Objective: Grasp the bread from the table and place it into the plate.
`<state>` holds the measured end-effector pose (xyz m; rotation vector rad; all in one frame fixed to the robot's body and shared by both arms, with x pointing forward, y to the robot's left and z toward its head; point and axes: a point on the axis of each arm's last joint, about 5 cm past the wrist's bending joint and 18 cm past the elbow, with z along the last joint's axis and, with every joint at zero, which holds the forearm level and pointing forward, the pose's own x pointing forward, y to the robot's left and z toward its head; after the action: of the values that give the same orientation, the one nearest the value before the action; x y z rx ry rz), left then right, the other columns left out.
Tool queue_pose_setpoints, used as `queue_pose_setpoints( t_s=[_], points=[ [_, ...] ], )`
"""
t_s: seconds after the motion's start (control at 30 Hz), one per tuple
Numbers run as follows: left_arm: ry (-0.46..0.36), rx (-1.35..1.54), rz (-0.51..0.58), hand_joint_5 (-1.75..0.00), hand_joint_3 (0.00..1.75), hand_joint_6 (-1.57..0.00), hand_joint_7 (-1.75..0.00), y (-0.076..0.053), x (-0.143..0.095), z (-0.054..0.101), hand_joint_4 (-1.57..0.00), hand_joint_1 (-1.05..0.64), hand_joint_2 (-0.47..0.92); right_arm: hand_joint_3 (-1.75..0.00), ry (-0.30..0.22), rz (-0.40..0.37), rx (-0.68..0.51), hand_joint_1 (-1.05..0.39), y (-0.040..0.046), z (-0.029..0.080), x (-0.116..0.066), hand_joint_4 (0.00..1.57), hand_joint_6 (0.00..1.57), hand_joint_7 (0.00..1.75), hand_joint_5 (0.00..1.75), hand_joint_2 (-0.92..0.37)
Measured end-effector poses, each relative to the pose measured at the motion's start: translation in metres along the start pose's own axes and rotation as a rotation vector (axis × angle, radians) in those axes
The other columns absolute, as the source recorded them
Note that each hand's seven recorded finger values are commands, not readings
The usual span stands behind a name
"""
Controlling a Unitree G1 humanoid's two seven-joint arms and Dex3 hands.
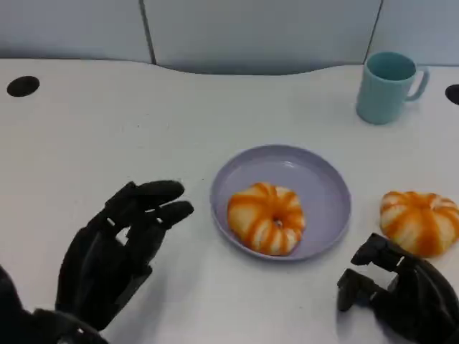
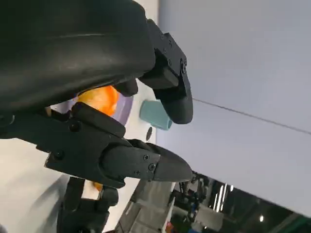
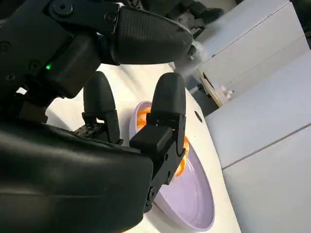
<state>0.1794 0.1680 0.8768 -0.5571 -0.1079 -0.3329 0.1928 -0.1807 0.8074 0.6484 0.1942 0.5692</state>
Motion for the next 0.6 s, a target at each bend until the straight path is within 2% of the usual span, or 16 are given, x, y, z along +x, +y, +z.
queue_pose_setpoints(
  t_s=[0.13,0.27,0.4,0.47,0.6],
  points=[
    [0.01,-0.045,0.027,-1.5,0.23,-0.3,-1.24,0.005,-0.017,-0.004,-0.47,-0.49,0.92,-1.27,0.002,-0.001,-0.002,-0.32,0.0006,0.0,-0.001,0.66,0.69,1.12,1.56,-0.34],
    [0.028,-0.078,0.062,-1.39,0.27,-0.39,-1.16,0.005,-0.033,-0.012,-0.54,-0.39,0.92,-1.24,0.004,-0.003,-0.016,-0.34,0.0008,0.0,-0.001,0.65,0.68,1.15,1.59,-0.34],
    [0.036,-0.093,0.098,-1.42,0.28,-0.5,-1.19,0.005,-0.043,-0.015,-0.57,-0.36,0.92,-1.22,0.004,-0.003,-0.024,-0.35,0.0009,0.0,-0.001,0.66,0.68,1.16,1.61,-0.36],
    [0.037,-0.093,0.107,-1.51,0.37,-0.5,-1.34,0.005,-0.045,-0.015,-0.57,-0.36,0.88,-1.22,0.003,-0.001,-0.029,-0.34,0.0009,0.0,-0.002,0.66,0.68,1.16,1.62,-0.36],
    [0.057,-0.11,0.125,-1.57,0.59,-0.49,-1.44,0.004,-0.05,-0.018,-0.59,-0.37,0.75,-1.24,0.0,0.001,-0.033,-0.34,0.001,0.0,-0.003,0.66,0.69,1.17,1.64,-0.35]
  ],
)
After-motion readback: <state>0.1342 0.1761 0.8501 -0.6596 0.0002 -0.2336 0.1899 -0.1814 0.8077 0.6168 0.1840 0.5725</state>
